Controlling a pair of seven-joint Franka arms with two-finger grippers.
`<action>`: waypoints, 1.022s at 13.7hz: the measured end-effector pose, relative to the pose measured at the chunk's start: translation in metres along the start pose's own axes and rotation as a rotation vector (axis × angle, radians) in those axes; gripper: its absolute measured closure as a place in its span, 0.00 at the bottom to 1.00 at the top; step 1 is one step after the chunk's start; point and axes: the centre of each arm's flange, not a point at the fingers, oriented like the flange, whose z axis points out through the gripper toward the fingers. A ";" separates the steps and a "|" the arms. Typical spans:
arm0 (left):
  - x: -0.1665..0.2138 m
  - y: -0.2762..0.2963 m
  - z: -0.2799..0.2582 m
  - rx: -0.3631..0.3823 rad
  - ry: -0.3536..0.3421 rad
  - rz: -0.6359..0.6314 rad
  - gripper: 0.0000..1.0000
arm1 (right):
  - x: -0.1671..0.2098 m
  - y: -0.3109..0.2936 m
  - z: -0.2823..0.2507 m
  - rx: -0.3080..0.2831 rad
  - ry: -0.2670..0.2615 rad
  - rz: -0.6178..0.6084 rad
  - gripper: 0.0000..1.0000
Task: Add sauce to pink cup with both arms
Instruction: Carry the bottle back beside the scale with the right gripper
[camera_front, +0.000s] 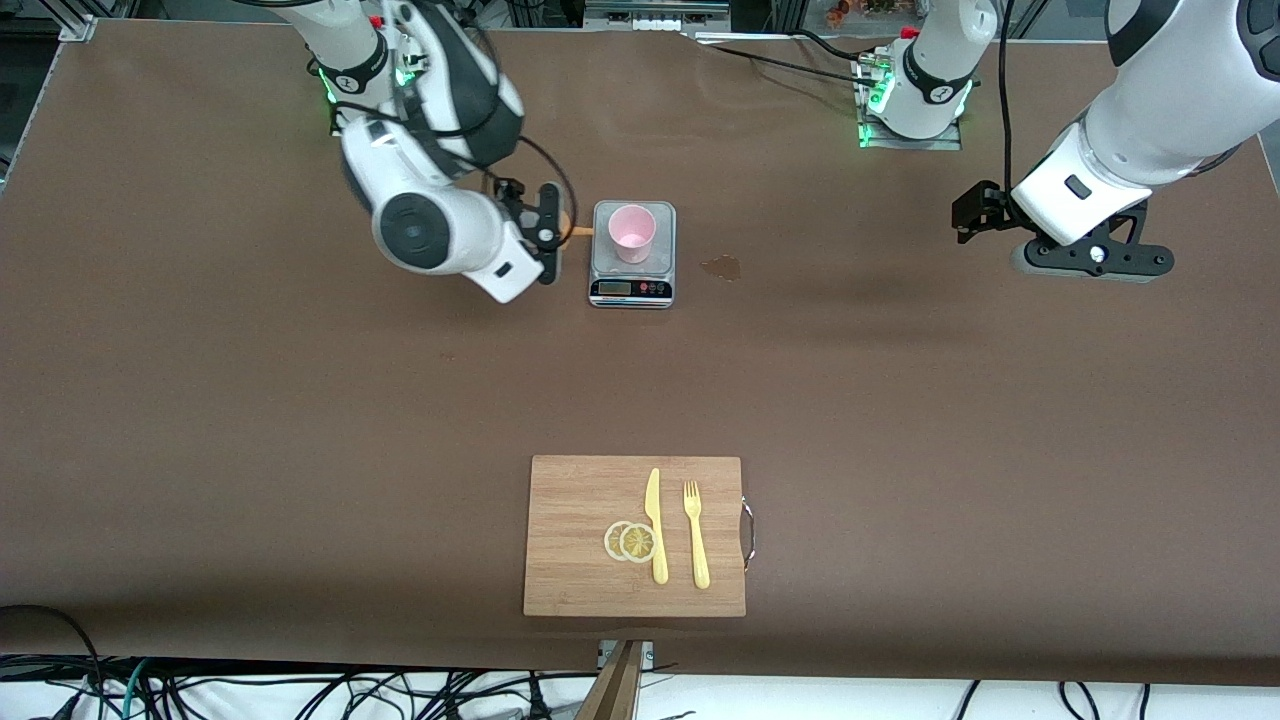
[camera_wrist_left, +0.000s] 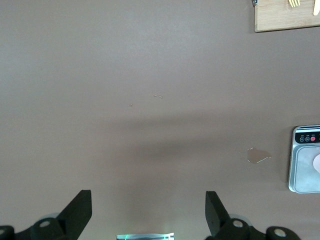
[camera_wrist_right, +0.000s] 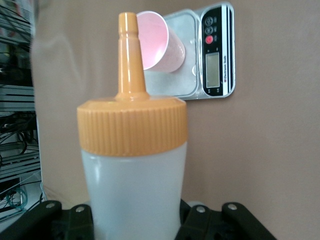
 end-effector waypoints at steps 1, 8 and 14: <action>0.000 0.000 0.000 0.000 0.001 0.000 0.00 | -0.020 0.006 -0.010 0.009 0.043 -0.033 0.74; 0.000 0.004 -0.001 0.001 0.002 0.007 0.00 | -0.199 0.044 -0.043 0.057 0.333 -0.287 0.74; 0.000 0.004 -0.001 0.001 0.002 0.007 0.00 | -0.317 0.064 0.011 0.079 0.611 -0.522 0.74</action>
